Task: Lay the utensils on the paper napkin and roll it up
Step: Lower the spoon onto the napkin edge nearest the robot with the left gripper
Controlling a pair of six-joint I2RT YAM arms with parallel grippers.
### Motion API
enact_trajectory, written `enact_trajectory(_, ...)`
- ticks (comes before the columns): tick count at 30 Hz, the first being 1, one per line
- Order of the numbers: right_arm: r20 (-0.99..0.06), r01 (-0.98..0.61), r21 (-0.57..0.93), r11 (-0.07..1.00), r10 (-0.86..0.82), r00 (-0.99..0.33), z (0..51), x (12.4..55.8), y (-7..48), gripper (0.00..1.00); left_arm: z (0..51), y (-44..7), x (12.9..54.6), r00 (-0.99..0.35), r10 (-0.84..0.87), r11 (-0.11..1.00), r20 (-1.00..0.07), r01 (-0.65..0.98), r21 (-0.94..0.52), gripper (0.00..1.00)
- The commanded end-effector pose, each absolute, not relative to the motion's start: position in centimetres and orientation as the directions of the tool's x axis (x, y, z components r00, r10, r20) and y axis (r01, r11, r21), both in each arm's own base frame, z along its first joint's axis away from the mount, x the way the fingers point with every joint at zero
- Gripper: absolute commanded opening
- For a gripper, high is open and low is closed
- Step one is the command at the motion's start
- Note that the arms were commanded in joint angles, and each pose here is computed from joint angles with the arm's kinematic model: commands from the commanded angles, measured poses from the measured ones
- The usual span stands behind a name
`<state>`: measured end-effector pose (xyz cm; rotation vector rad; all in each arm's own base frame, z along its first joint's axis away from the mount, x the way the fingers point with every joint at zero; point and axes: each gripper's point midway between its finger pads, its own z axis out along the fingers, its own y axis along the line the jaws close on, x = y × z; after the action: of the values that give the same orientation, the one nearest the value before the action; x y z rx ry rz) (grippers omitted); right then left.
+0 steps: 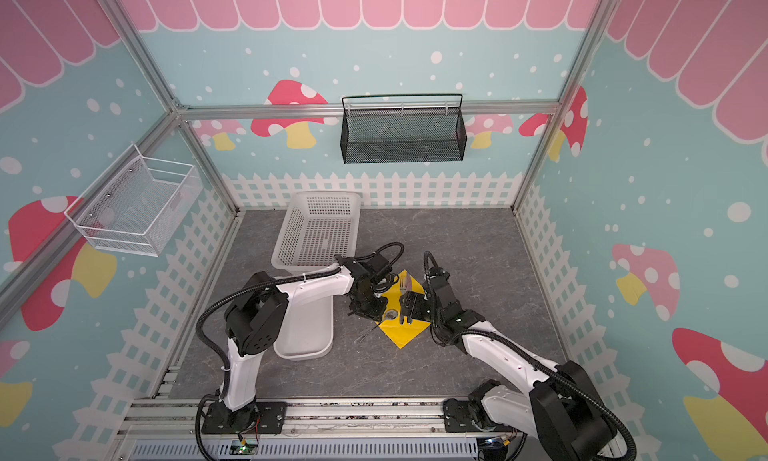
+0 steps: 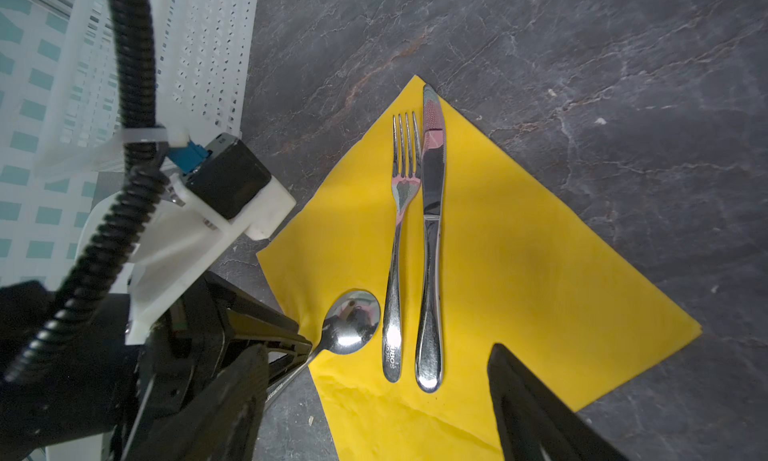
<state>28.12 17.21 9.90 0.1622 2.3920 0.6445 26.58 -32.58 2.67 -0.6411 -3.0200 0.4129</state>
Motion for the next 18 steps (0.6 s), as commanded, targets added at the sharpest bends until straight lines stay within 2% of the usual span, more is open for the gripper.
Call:
enact_trajectory(1, -0.56, -0.033, 0.496, 0.868, 0.291, -0.776, 10.14, 28.51, 17.07, 0.84, 3.76, -32.65, 26.46, -0.891, 0.447, 0.854, -0.079, 0.451, -0.261, 0.27)
enact_trajectory(12, -0.56, -0.032, 0.497, 0.867, 0.292, -0.775, 10.11, 28.46, 17.05, 0.84, 3.36, -32.34, 25.96, -0.883, 0.461, 0.855, -0.087, 0.468, -0.222, 0.27)
enact_trajectory(18, -0.556, -0.031, 0.498, 0.867, 0.291, -0.778, 10.03, 28.46, 17.12, 0.84, 3.8, -33.15, 26.44, -0.865, 0.482, 0.852, -0.138, 0.5, -0.156, 0.27)
